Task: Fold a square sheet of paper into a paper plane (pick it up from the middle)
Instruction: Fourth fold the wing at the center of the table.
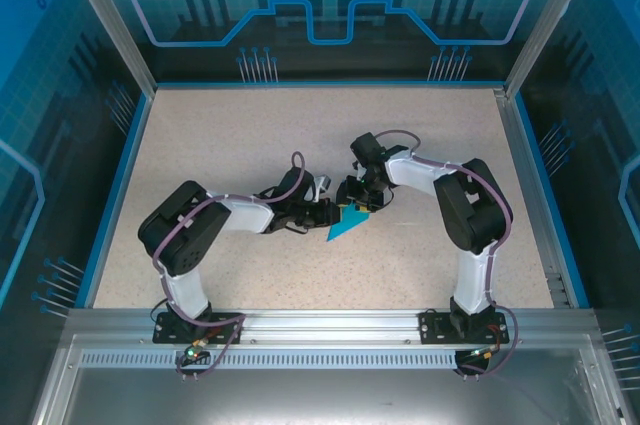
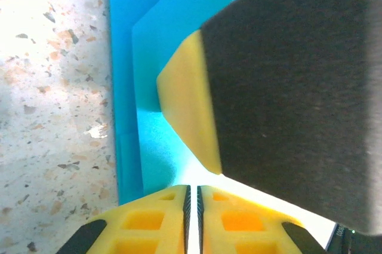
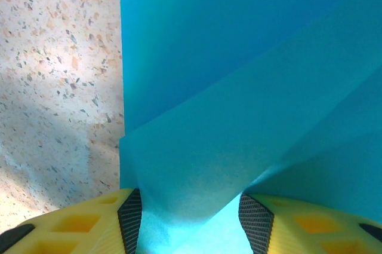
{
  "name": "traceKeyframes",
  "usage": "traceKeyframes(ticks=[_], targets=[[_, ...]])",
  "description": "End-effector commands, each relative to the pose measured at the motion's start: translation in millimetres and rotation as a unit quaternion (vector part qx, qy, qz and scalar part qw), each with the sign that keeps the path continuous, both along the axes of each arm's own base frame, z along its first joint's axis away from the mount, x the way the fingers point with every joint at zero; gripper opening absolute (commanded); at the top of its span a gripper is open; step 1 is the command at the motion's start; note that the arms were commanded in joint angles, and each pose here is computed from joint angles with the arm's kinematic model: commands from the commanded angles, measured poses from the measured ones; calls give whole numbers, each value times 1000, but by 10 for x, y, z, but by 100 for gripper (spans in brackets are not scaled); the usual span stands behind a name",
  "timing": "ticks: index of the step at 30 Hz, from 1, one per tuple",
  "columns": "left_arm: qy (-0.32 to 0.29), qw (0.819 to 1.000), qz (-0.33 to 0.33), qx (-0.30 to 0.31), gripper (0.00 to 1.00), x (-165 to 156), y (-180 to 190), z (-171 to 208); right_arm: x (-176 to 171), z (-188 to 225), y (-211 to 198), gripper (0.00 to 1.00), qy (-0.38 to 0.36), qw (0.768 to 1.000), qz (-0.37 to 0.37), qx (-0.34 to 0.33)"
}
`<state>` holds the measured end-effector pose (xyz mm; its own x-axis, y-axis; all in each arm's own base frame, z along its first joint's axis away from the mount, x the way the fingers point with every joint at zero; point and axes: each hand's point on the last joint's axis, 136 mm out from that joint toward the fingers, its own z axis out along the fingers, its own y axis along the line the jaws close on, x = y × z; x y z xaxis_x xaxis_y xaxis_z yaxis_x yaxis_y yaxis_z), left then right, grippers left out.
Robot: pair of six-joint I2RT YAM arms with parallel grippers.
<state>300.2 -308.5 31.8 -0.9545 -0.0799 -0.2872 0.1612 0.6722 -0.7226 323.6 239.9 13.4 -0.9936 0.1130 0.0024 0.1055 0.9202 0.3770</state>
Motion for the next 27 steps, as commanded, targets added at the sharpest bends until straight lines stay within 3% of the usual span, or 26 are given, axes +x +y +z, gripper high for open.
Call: traceKeyframes(ticks=[1,27], targets=[[10,1000,0,2,13,34,-15,-7,-381,-571,-334,54,73,993,7,-94],[18,999,10,33,11,61,55,-146,-403,-553,-352,49,69,994,2,-87]])
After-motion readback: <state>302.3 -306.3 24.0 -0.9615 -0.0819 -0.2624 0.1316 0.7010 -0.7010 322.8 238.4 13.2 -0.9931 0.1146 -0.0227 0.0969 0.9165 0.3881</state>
